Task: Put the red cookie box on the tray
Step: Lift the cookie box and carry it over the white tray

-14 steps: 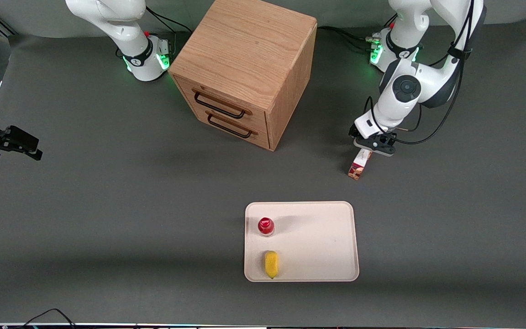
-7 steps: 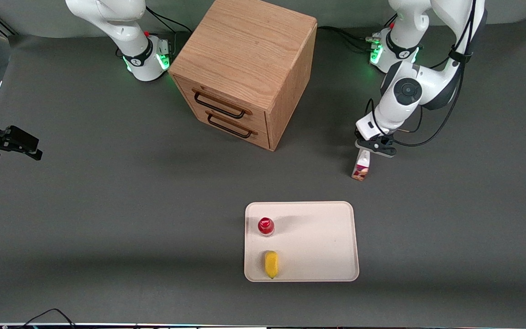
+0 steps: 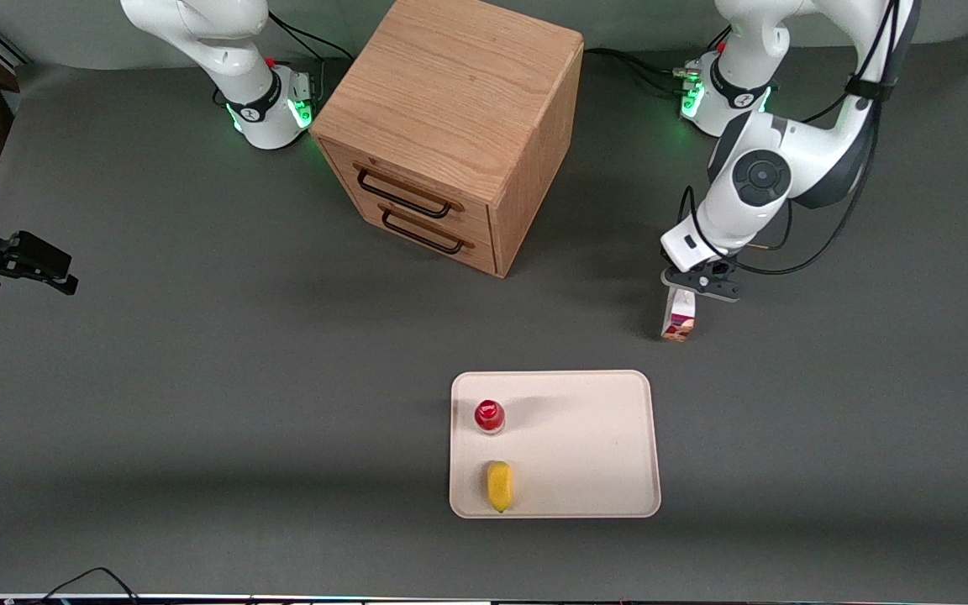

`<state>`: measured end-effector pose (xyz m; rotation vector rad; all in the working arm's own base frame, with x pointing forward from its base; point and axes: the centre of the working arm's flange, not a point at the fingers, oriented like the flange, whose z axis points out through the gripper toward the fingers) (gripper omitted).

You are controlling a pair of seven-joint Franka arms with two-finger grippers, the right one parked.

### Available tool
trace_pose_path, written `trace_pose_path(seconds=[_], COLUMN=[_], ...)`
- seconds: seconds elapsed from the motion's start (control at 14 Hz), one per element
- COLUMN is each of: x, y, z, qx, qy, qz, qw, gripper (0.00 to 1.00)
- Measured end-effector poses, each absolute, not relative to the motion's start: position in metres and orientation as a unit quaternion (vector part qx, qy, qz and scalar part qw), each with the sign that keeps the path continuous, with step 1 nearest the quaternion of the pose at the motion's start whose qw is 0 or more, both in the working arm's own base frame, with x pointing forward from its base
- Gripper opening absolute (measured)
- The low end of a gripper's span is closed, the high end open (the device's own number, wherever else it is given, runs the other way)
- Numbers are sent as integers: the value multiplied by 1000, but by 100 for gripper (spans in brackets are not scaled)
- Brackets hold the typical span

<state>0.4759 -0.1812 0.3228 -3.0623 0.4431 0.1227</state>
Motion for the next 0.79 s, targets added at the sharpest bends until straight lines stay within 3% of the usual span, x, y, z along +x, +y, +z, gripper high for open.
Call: trace_pose_path(seconds=[0.43, 0.79], x=[552, 629], y=[-207, -215], z=[491, 538], qx=[-995, -997], qy=[97, 59], qz=[22, 28], qw=[7, -51], gripper=[4, 4])
